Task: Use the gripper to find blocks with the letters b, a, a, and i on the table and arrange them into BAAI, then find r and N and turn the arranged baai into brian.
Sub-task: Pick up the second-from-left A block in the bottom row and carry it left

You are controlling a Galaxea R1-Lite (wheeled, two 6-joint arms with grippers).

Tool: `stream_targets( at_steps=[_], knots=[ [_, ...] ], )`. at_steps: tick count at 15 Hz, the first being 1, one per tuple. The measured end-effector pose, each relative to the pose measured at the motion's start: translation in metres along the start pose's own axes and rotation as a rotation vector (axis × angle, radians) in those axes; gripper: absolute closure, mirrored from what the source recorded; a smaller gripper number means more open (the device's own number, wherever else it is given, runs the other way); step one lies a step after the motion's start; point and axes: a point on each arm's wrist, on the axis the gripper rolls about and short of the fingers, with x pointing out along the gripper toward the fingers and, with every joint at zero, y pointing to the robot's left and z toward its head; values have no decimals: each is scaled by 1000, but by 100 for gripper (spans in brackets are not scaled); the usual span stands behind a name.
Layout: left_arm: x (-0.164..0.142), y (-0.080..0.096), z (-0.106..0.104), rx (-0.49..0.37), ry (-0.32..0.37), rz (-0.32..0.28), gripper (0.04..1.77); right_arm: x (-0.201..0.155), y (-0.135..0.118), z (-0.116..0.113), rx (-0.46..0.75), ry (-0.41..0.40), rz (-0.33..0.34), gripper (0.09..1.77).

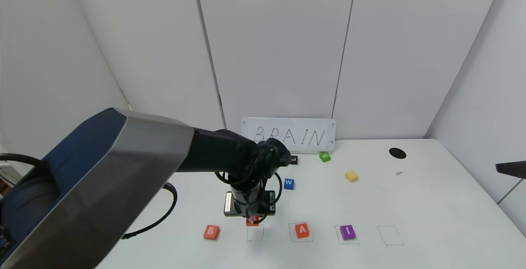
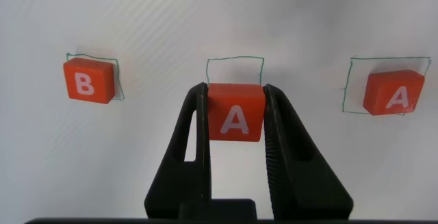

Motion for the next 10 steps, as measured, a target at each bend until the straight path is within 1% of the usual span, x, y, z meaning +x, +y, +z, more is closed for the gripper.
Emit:
stream_targets(
  at_steps=[2,4,7,10],
  knots=[
    [-12,10,10,-1,-20,-8,130,0,0,0,0,-1,0,15],
    [-22,23,19,-4,-38,-15,130,0,0,0,0,-1,0,15],
    [-28,55,32,7,-39,-4,130,0,0,0,-1,-1,1,15],
    [-31,91,44,-17,-46,22,130,0,0,0,-2,-1,2,15]
  ],
)
